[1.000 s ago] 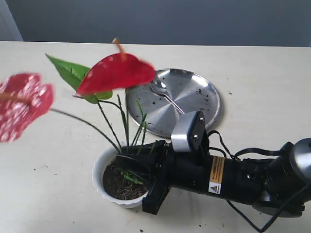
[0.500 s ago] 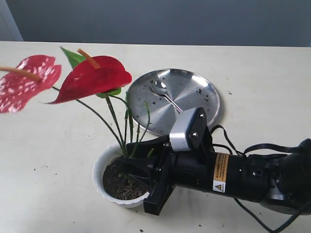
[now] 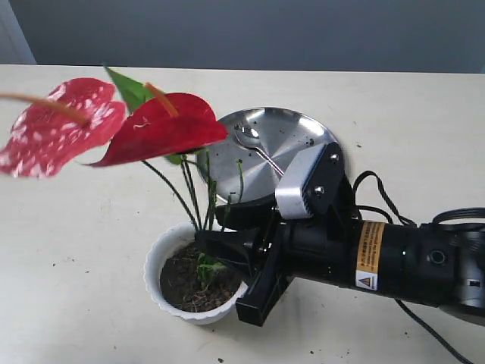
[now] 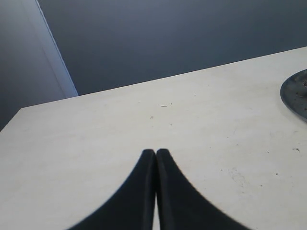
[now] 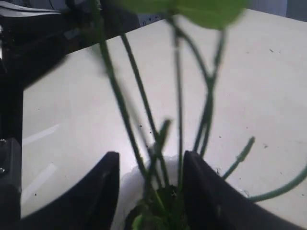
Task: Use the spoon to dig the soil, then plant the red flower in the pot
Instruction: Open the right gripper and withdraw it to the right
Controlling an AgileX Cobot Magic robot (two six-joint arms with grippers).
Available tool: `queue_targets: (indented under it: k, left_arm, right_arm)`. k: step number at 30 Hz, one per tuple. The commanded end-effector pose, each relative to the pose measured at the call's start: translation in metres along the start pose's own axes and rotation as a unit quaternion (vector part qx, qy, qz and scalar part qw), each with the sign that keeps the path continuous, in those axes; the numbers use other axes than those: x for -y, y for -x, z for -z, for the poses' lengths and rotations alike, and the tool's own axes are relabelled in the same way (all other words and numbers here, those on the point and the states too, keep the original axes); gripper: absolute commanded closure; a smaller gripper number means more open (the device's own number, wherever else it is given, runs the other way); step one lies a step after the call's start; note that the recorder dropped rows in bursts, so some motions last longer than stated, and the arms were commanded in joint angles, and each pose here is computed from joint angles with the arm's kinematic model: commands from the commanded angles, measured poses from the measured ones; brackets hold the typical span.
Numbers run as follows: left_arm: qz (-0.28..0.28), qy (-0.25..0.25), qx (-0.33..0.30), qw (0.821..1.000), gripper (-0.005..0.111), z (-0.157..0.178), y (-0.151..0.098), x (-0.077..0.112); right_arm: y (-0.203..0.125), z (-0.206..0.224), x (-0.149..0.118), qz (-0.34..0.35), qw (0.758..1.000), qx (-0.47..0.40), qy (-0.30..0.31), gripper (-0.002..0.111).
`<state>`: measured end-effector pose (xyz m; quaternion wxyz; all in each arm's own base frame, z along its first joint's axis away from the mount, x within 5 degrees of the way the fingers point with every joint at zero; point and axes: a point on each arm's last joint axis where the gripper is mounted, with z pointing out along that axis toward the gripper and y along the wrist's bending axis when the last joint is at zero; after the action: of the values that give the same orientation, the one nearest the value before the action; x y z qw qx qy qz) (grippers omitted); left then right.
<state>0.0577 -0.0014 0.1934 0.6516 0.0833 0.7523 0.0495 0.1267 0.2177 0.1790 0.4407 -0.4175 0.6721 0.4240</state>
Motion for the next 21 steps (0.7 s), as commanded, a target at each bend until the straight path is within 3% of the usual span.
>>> queue_targets:
  k: [1,13,19,21]
  left_arm:
    - [0.007,-0.001,0.005,1.000,0.106,0.000,0.000,0.000]
    - [0.007,-0.001,0.005,1.000,0.106,0.000,0.000,0.000]
    - [0.007,-0.001,0.005,1.000,0.106,0.000,0.000,0.000]
    - [0.007,-0.001,0.005,1.000,0.106,0.000,0.000,0.000]
  right_arm:
    - [0.008,0.007,-0.002,0.006,1.000,0.015,-0.002,0.066]
    - [0.022,0.023,-0.004,0.017,0.999,0.006,-0.042,0.066]
    - [0.037,0.035,-0.006,0.015,0.997,0.040,-0.064,0.067]
    - [0.038,0.040,-0.003,-0.001,0.996,0.033,-0.088,0.077]
